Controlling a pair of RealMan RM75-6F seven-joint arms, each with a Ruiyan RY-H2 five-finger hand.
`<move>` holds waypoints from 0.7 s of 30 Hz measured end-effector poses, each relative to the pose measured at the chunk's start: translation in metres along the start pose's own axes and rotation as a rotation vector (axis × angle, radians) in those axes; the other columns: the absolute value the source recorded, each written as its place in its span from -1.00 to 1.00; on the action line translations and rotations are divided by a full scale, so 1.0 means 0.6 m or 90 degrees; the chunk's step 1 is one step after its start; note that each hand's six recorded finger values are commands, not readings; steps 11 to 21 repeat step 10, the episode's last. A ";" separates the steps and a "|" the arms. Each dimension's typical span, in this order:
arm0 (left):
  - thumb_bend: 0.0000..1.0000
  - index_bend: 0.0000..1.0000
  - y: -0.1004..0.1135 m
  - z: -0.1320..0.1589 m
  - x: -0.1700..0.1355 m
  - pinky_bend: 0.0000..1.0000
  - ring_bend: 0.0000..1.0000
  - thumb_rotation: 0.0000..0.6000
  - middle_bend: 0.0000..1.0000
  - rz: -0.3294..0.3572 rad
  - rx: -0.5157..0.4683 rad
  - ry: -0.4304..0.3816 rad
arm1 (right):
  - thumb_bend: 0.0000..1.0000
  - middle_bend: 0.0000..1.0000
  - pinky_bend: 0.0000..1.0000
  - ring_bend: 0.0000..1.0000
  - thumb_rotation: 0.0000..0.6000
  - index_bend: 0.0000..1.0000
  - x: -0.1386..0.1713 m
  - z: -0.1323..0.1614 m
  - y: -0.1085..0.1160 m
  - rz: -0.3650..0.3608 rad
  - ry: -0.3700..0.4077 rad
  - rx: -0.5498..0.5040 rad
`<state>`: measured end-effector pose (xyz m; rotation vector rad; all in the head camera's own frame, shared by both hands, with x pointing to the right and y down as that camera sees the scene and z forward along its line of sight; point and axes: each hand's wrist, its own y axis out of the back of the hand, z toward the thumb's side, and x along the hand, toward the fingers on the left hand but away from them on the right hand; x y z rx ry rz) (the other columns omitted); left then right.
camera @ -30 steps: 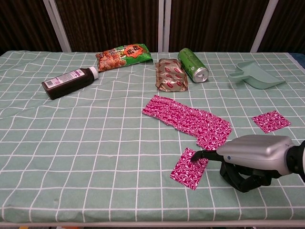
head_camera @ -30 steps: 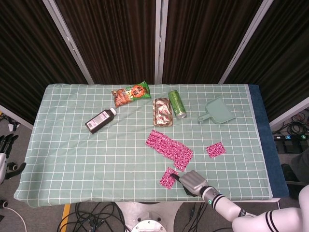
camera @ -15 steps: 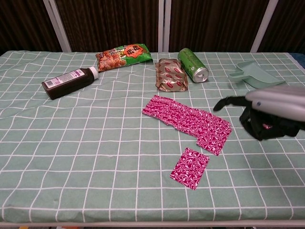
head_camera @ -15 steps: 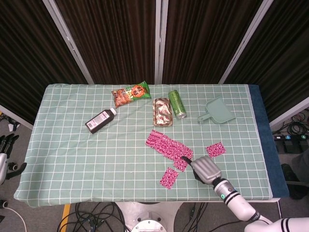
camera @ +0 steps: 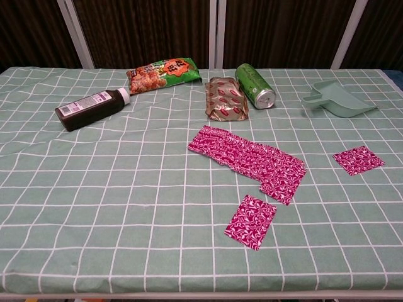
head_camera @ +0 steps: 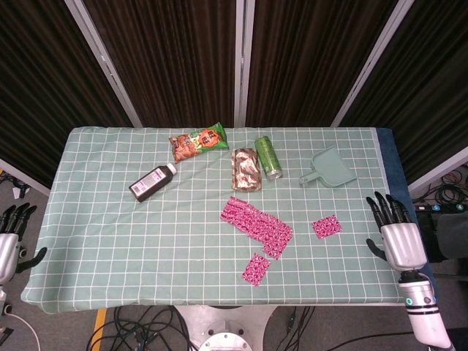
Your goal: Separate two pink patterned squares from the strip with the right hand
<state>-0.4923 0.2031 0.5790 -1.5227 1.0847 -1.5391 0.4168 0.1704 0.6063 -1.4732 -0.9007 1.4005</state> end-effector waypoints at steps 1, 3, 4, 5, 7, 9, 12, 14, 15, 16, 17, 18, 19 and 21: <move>-0.51 -0.83 0.000 0.001 -0.001 -0.71 -1.00 1.00 -0.90 0.001 0.001 -0.003 | -0.80 -1.00 -0.86 -1.00 1.00 -1.00 0.005 -0.010 0.000 -0.002 -0.007 0.000; -0.51 -0.83 -0.001 0.004 -0.003 -0.71 -1.00 1.00 -0.90 0.005 0.004 -0.009 | -0.80 -1.00 -0.86 -1.00 1.00 -1.00 0.015 -0.035 0.000 -0.005 -0.022 -0.002; -0.51 -0.83 -0.001 0.005 -0.004 -0.71 -1.00 1.00 -0.90 0.007 0.003 -0.010 | -0.80 -1.00 -0.86 -1.00 1.00 -1.00 0.020 -0.045 0.000 -0.006 -0.027 -0.003; -0.51 -0.83 0.000 0.006 -0.004 -0.71 -1.00 1.00 -0.90 0.009 0.002 -0.011 | -0.80 -1.00 -0.86 -1.00 1.00 -1.00 0.023 -0.052 -0.001 -0.006 -0.031 -0.004; -0.51 -0.83 0.001 0.010 -0.006 -0.71 -1.00 1.00 -0.90 0.013 0.000 -0.015 | -0.80 -1.00 -0.86 -1.00 1.00 -1.00 0.028 -0.060 -0.002 -0.001 -0.034 -0.006; -0.51 -0.83 0.002 0.015 -0.008 -0.71 -1.00 1.00 -0.90 0.016 0.000 -0.020 | -0.80 -1.00 -0.86 -1.00 1.00 -1.00 0.027 -0.060 -0.002 0.000 -0.032 -0.006; -0.51 -0.83 0.002 0.017 -0.009 -0.71 -1.00 1.00 -0.90 0.016 0.001 -0.022 | -0.80 -1.00 -0.86 -1.00 1.00 -1.00 0.026 -0.060 -0.001 0.000 -0.032 -0.006; -0.51 -0.83 0.002 0.017 -0.009 -0.71 -1.00 1.00 -0.90 0.016 0.001 -0.022 | -0.80 -1.00 -0.86 -1.00 1.00 -1.00 0.026 -0.060 -0.001 0.000 -0.032 -0.006; -0.51 -0.83 0.002 0.017 -0.009 -0.71 -1.00 1.00 -0.90 0.016 0.001 -0.022 | -0.80 -1.00 -0.86 -1.00 1.00 -1.00 0.026 -0.060 -0.001 0.000 -0.032 -0.006; -0.51 -0.83 0.002 0.017 -0.009 -0.71 -1.00 1.00 -0.90 0.016 0.001 -0.022 | -0.80 -1.00 -0.86 -1.00 1.00 -1.00 0.026 -0.060 -0.001 0.000 -0.032 -0.006; -0.51 -0.83 0.002 0.017 -0.009 -0.71 -1.00 1.00 -0.90 0.016 0.001 -0.022 | -0.80 -1.00 -0.86 -1.00 1.00 -1.00 0.026 -0.060 -0.001 0.000 -0.032 -0.006; -0.51 -0.83 0.002 0.017 -0.009 -0.71 -1.00 1.00 -0.90 0.016 0.001 -0.022 | -0.80 -1.00 -0.86 -1.00 1.00 -1.00 0.026 -0.060 -0.001 0.000 -0.032 -0.006; -0.51 -0.83 0.002 0.017 -0.009 -0.71 -1.00 1.00 -0.90 0.016 0.001 -0.022 | -0.80 -1.00 -0.86 -1.00 1.00 -1.00 0.026 -0.060 -0.001 0.000 -0.032 -0.006; -0.51 -0.83 0.002 0.017 -0.009 -0.71 -1.00 1.00 -0.90 0.016 0.001 -0.022 | -0.80 -1.00 -0.86 -1.00 1.00 -1.00 0.026 -0.060 -0.001 0.000 -0.032 -0.006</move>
